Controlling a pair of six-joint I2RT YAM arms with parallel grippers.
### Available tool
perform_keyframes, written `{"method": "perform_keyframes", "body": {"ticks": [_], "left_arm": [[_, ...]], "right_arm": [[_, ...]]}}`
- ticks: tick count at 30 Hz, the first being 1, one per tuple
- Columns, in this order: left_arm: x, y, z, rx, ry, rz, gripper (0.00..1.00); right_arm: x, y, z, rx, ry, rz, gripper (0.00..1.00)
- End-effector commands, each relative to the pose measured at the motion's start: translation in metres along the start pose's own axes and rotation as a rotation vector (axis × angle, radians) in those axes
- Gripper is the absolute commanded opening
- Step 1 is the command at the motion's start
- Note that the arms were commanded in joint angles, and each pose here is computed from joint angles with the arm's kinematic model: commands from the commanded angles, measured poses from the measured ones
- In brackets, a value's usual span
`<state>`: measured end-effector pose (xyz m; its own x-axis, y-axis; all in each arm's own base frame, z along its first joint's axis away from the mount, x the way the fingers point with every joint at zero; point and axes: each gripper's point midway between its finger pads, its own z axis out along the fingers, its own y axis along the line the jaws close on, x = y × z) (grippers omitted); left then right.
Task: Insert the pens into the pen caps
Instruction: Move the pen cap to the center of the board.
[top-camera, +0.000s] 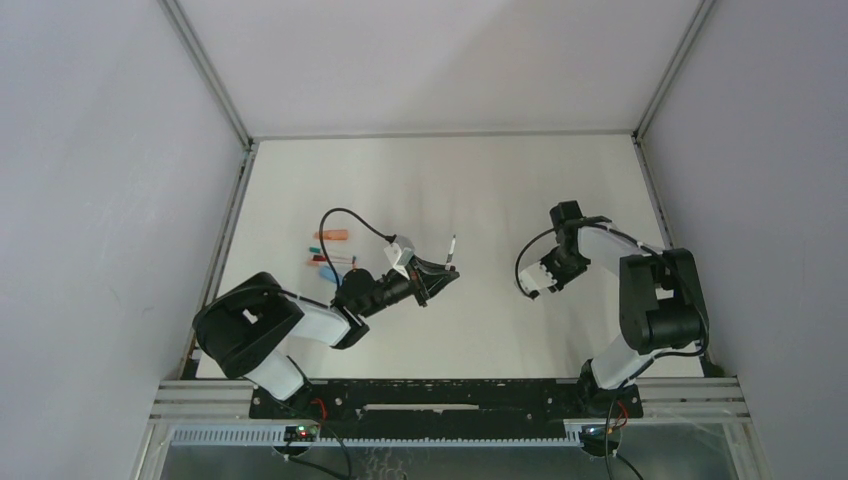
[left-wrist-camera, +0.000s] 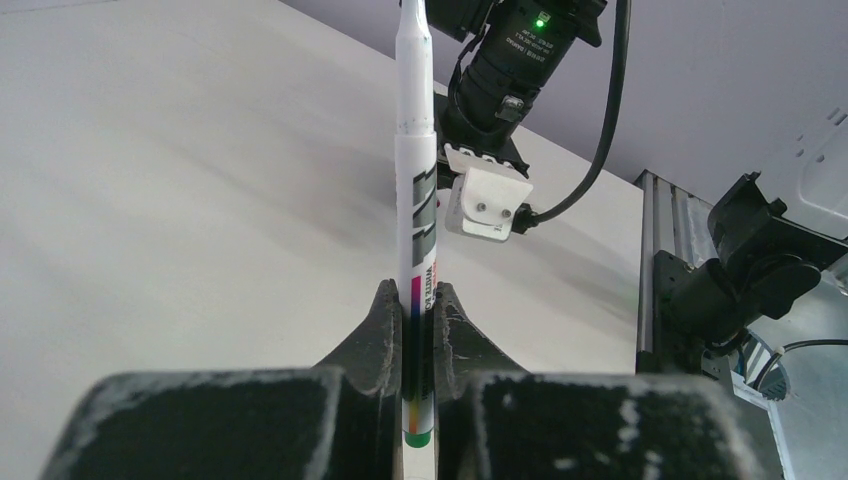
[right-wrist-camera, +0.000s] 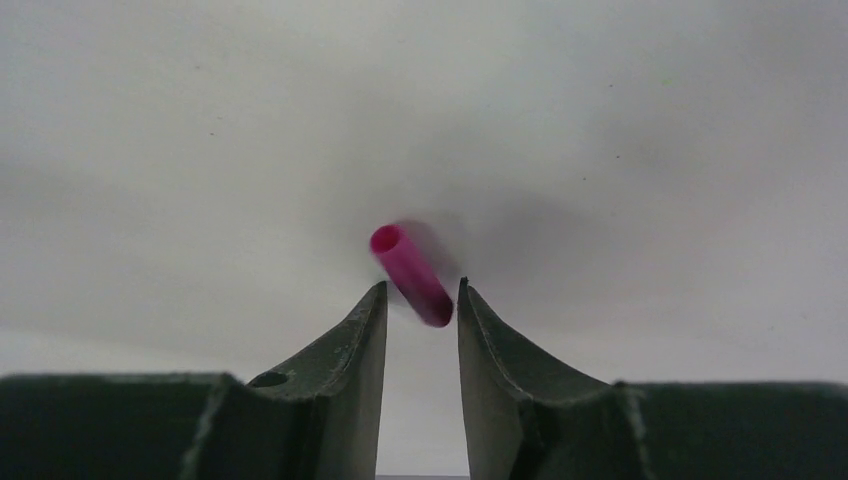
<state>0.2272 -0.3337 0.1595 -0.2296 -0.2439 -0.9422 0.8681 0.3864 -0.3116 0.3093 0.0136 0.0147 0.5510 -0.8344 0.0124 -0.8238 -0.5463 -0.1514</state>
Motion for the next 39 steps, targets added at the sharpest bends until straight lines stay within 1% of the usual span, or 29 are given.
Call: {"method": "perform_keyframes", "body": {"ticks": [1,8,16,19,21,22,25,28,31,33,37,39], "left_arm": [[-0.012,-0.003,-0.002,0.02,-0.041,0.036,0.01],[-0.011,-0.004,-0.001,0.025,-0.037,0.031,0.01],[-0.01,-0.005,-0.001,0.03,-0.035,0.029,0.01],[-0.011,-0.005,0.0,0.034,-0.037,0.031,0.01],[-0.011,-0.005,0.0,0.034,-0.035,0.03,0.01],[-0.011,-0.006,0.0,0.037,-0.035,0.03,0.01],[-0.011,-0.005,0.0,0.035,-0.035,0.03,0.01],[-0.01,-0.006,0.0,0.037,-0.033,0.029,0.01],[-0.011,-0.006,0.0,0.038,-0.035,0.029,0.01],[-0.011,-0.005,0.0,0.034,-0.036,0.03,0.02],[-0.015,0.001,-0.005,-0.006,-0.055,0.037,0.01],[-0.018,0.006,-0.011,-0.04,-0.071,0.042,0.01]], "right_arm": [[-0.005,-0.001,0.007,-0.029,-0.004,-0.099,0.37],[-0.02,0.005,0.005,-0.052,-0.048,-0.11,0.43],[-0.035,0.01,0.011,-0.09,-0.078,-0.069,0.43],[-0.035,0.014,0.014,-0.12,-0.08,-0.046,0.38],[-0.036,0.016,0.015,-0.14,-0.085,-0.027,0.32],[-0.036,0.017,0.015,-0.146,-0.086,-0.02,0.29],[-0.036,0.018,0.015,-0.161,-0.082,-0.004,0.15],[-0.039,0.018,0.014,-0.165,-0.089,0.007,0.05],[-0.053,0.016,0.005,-0.151,-0.12,-0.005,0.04],[-0.069,0.013,-0.001,-0.144,-0.135,-0.041,0.04],[-0.1,0.005,-0.003,-0.122,-0.131,-0.146,0.06],[-0.112,0.001,0.0,-0.114,-0.109,-0.204,0.07]]}}
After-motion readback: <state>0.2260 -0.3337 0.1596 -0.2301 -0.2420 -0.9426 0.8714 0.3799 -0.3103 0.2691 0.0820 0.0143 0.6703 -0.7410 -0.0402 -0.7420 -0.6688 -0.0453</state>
